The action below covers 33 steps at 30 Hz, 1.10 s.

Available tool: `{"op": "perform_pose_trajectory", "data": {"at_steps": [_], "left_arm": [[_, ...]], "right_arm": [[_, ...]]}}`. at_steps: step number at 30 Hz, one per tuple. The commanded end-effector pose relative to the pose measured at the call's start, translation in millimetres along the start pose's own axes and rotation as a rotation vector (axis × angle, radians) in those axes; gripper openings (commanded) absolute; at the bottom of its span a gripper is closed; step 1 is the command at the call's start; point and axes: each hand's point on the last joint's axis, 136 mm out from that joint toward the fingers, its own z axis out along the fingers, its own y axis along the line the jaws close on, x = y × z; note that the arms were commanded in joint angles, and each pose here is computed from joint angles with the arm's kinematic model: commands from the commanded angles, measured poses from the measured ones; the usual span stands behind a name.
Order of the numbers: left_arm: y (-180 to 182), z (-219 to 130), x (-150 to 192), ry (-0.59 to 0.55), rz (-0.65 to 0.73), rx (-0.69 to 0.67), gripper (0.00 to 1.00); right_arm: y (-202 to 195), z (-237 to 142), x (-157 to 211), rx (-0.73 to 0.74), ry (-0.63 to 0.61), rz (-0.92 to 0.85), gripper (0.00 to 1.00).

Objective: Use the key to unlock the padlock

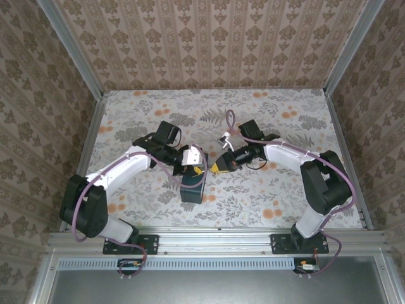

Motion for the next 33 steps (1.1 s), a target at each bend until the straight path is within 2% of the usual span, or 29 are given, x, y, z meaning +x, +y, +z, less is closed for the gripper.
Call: {"op": "perform_pose_trajectory", "data": {"at_steps": [1, 6, 13, 25, 33], "left_arm": [[-11, 2, -21, -0.055, 0.077, 0.029, 0.25], [-9, 2, -14, -0.025, 0.076, 0.018, 0.25], [-13, 1, -23, -0.063, 0.091, 0.038, 0.24], [-19, -2, -22, -0.04, 0.114, 0.045, 0.24], [-6, -1, -16, -0.04, 0.087, -0.025, 0.27]], "right_arm": [[24, 4, -20, -0.07, -0.028, -0.091, 0.0], [33, 1, -20, -0.078, -0.032, -0.104, 0.0], [29, 5, -24, -0.083, -0.031, -0.096, 0.0], [31, 3, -26, -0.109, 0.038, -0.099, 0.0], [21, 5, -23, -0.086, 0.04, -0.082, 0.0]]}}
